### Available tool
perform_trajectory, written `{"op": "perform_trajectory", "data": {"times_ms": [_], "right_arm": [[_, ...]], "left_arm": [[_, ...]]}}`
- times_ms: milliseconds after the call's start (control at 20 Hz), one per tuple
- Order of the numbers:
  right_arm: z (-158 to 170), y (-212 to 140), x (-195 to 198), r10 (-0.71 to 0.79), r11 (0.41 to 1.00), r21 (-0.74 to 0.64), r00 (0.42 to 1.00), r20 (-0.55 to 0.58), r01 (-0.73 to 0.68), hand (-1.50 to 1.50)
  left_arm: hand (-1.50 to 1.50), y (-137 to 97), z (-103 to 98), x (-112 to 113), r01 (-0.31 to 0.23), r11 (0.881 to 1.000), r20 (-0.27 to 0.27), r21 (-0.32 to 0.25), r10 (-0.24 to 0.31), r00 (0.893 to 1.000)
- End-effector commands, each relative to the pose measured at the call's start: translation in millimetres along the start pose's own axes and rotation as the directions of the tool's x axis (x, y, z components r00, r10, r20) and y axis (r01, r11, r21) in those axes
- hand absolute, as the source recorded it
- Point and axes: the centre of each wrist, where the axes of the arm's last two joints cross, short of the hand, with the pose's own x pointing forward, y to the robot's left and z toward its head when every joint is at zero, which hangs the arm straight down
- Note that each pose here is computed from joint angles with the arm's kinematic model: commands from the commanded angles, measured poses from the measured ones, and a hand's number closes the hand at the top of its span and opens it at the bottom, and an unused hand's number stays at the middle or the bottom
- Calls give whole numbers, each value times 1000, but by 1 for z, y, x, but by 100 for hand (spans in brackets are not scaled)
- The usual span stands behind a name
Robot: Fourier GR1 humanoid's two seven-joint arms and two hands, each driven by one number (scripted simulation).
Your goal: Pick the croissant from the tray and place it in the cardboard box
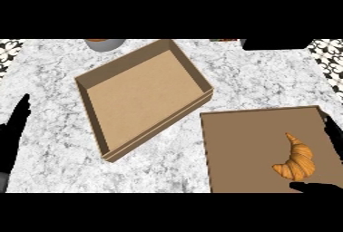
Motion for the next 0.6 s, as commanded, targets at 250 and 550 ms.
{"op": "perform_trajectory", "data": {"times_ms": [250, 550], "right_arm": [[70, -51, -86, -150, 985, -57, 967, 208, 166, -150], [47, -103, -65, 279, 956, 69, 956, 94, -286, -150]], "left_arm": [[0, -4, -8, -18, 26, 999, -6, 36, -26, 1000], [0, -14, -22, -20, 14, 1000, 0, 17, -14, 1000]]}}
